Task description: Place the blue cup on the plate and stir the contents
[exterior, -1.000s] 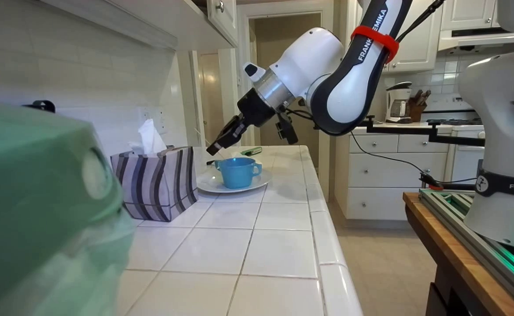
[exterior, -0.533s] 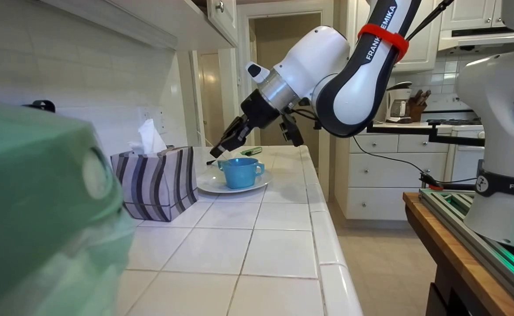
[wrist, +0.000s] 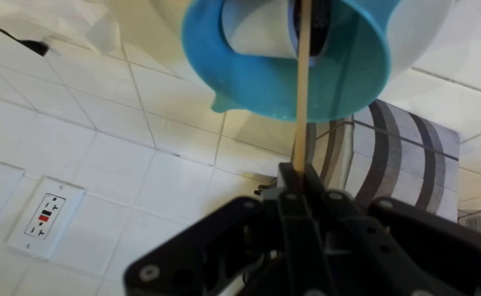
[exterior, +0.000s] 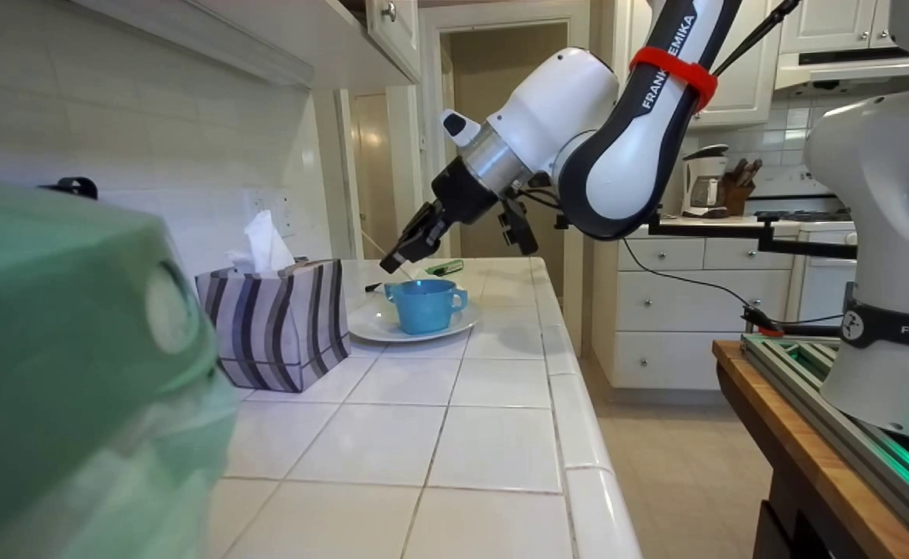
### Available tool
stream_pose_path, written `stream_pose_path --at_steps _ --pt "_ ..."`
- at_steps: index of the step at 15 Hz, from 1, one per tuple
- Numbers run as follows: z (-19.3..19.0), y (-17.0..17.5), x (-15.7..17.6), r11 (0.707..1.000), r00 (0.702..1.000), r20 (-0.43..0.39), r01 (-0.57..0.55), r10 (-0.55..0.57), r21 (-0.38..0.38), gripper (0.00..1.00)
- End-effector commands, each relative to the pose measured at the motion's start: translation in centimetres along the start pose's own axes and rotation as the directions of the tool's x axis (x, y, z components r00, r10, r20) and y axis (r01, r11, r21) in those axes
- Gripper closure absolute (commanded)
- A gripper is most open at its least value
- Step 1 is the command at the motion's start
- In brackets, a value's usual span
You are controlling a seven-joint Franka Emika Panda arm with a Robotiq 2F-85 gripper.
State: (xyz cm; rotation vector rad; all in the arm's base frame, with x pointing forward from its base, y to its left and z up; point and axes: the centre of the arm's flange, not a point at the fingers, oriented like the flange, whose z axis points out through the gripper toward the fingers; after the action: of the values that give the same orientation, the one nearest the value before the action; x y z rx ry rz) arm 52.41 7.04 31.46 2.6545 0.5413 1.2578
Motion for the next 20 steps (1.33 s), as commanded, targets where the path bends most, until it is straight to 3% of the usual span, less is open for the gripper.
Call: stream_pose_path --at_steps 1,12,20 --pt "-0.7 0.3 -1.1 0.998 0.992 -0.120 0.044 -0.048 -0.035 0.99" --pt "0.7 4.6 -2.3 0.996 0.993 -0.093 0.072 -0.077 -0.060 0.99" --pt "2.0 4.6 -0.7 0.990 0.984 -0.117 0.134 -0.138 -0.036 0.99"
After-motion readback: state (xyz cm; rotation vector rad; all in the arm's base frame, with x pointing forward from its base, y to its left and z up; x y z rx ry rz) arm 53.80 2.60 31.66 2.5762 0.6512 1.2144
